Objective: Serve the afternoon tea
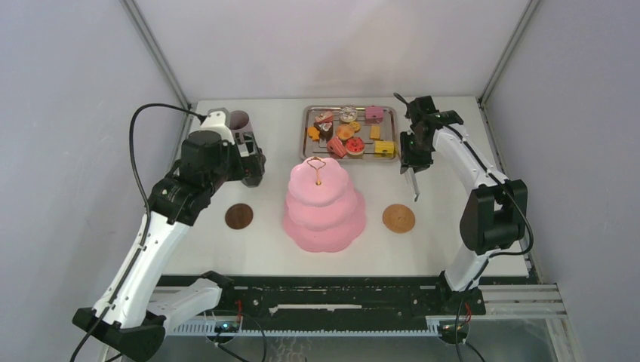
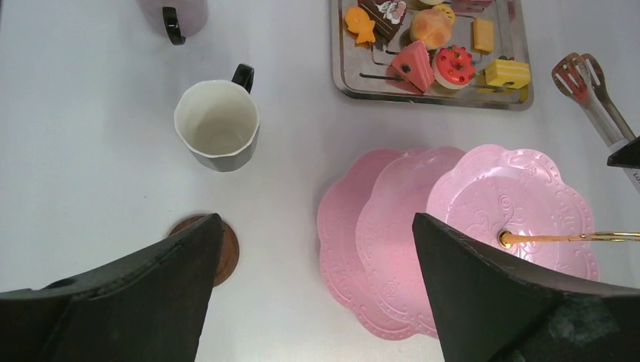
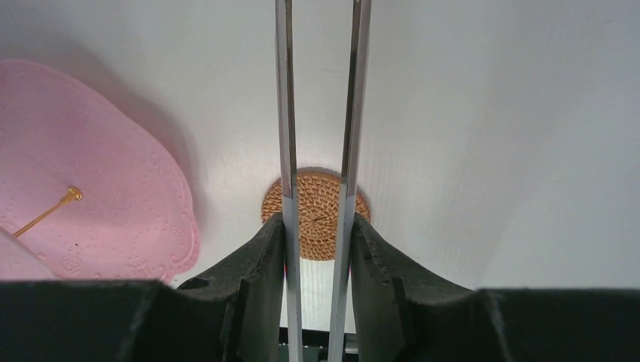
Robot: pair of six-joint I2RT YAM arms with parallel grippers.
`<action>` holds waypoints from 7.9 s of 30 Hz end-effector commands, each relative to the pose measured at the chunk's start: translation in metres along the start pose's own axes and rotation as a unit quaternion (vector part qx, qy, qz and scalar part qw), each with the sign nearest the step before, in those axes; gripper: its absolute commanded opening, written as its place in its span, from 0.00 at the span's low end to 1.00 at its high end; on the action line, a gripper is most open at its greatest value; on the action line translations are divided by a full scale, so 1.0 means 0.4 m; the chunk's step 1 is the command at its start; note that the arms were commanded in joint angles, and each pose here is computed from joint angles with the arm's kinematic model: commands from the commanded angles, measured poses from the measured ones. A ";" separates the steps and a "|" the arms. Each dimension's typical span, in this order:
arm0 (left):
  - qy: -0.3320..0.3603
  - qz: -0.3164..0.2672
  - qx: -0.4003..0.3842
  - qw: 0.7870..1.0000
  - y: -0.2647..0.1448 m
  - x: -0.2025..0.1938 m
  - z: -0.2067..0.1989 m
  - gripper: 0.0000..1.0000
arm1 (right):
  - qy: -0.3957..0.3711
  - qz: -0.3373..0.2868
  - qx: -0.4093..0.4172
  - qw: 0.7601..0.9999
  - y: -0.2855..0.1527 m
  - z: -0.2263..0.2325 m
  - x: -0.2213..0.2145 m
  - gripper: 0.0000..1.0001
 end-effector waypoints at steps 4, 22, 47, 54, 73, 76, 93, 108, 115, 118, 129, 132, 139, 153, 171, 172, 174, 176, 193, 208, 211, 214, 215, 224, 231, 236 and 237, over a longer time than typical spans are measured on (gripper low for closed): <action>-0.012 -0.017 -0.014 1.000 0.009 0.002 -0.011 1.00 | -0.007 -0.020 -0.003 1.000 -0.028 -0.008 0.020 0.42; -0.017 0.015 -0.026 0.999 0.028 -0.044 -0.019 1.00 | -0.026 0.003 -0.021 0.999 0.027 0.044 0.068 0.44; -0.013 0.025 -0.023 0.999 0.034 -0.058 -0.018 1.00 | -0.061 0.043 0.015 0.997 0.051 0.089 0.031 0.45; -0.016 0.025 -0.027 0.999 0.034 -0.055 -0.020 1.00 | -0.053 0.017 0.004 0.998 0.035 0.086 0.008 0.48; -0.020 0.030 -0.030 0.999 0.042 -0.062 -0.023 1.00 | -0.049 -0.001 0.006 0.999 0.098 0.108 0.036 0.52; -0.022 0.028 -0.027 0.999 0.036 -0.057 -0.022 1.00 | -0.057 -0.007 0.003 0.998 0.103 0.120 0.040 0.51; 0.017 0.000 -0.028 0.999 -0.025 0.004 -0.004 1.00 | -0.046 -0.082 0.007 0.995 -0.005 0.097 0.021 0.00; 0.060 -0.061 -0.111 0.990 -0.127 0.098 -0.013 1.00 | -0.122 -0.140 0.081 0.979 -0.290 0.108 -0.218 0.00; 0.052 -0.070 -0.086 0.993 -0.107 0.091 -0.008 1.00 | -0.215 -0.128 0.103 0.963 -0.381 0.114 -0.343 0.00; 0.049 -0.076 -0.079 0.993 -0.110 0.089 -0.005 1.00 | -0.226 -0.129 0.102 0.960 -0.403 0.108 -0.362 0.00; 0.038 -0.072 -0.076 0.994 -0.104 0.073 -0.005 1.00 | -0.244 -0.153 0.108 0.952 -0.454 0.100 -0.377 0.00; 0.036 -0.071 -0.075 0.994 -0.102 0.071 -0.005 1.00 | -0.257 -0.145 0.115 0.948 -0.461 0.104 -0.385 0.00; 0.033 -0.068 -0.078 0.994 -0.099 0.066 -0.007 1.00 | -0.289 -0.133 0.119 0.941 -0.459 0.121 -0.401 0.00; 0.028 -0.068 -0.080 0.994 -0.108 0.049 -0.006 1.00 | -0.333 -0.103 0.123 0.929 -0.423 0.179 -0.426 0.00; 0.026 -0.070 -0.080 0.994 -0.113 0.041 -0.004 1.00 | -0.338 -0.109 0.133 0.925 -0.433 0.192 -0.428 0.45; 0.026 -0.070 -0.079 0.994 -0.113 0.040 -0.004 1.00 | -0.339 -0.110 0.133 0.925 -0.433 0.192 -0.428 0.45; 0.027 -0.069 -0.079 0.994 -0.113 0.039 -0.004 1.00 | -0.337 -0.115 0.132 0.925 -0.436 0.191 -0.426 0.46; 0.026 -0.070 -0.080 0.994 -0.114 0.039 -0.004 1.00 | -0.333 -0.120 0.136 0.925 -0.445 0.189 -0.425 0.46; 0.026 -0.072 -0.097 0.992 -0.100 0.061 -0.016 1.00 | -0.291 -0.176 0.210 0.917 -0.543 0.125 -0.420 0.43; 0.029 -0.081 -0.154 0.984 -0.098 0.094 -0.042 1.00 | -0.096 -0.230 0.200 0.948 -0.489 0.022 -0.286 0.39; 0.060 -0.106 -0.215 0.969 -0.133 0.117 -0.071 1.00 | -0.060 -0.230 0.188 0.953 -0.438 0.026 -0.236 0.39; 0.092 -0.127 -0.251 0.955 -0.167 0.138 -0.097 1.00 | -0.024 -0.241 0.195 0.951 -0.414 0.021 -0.183 0.39; 0.105 -0.137 -0.266 0.948 -0.176 0.144 -0.105 0.99 | -0.015 -0.239 0.201 0.950 -0.409 0.019 -0.170 0.39; 0.307 -0.250 -0.336 0.854 -0.145 0.153 -0.146 0.93 | 0.007 -0.235 0.215 0.948 -0.393 0.003 -0.130 0.40; 0.416 -0.204 -0.352 0.814 -0.023 0.139 -0.174 0.92 | 0.020 -0.229 0.219 0.948 -0.390 -0.029 -0.145 0.41; 0.425 -0.227 -0.364 0.797 0.016 0.137 -0.177 0.91 | 0.023 -0.230 0.217 0.949 -0.390 -0.044 -0.151 0.41; 0.422 -0.228 -0.367 0.797 0.022 0.139 -0.175 0.91 | 0.024 -0.229 0.216 0.949 -0.388 -0.045 -0.151 0.41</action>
Point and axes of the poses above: each gripper's point midway between its finger pads, its own y axis out along the fingers, its own z axis along the line the jaws close on, x = y × z, the point moved 10 cm from there along -y, back along the fingers, and after that the axes turned 15 degrees about y, right-handed, at the moved point
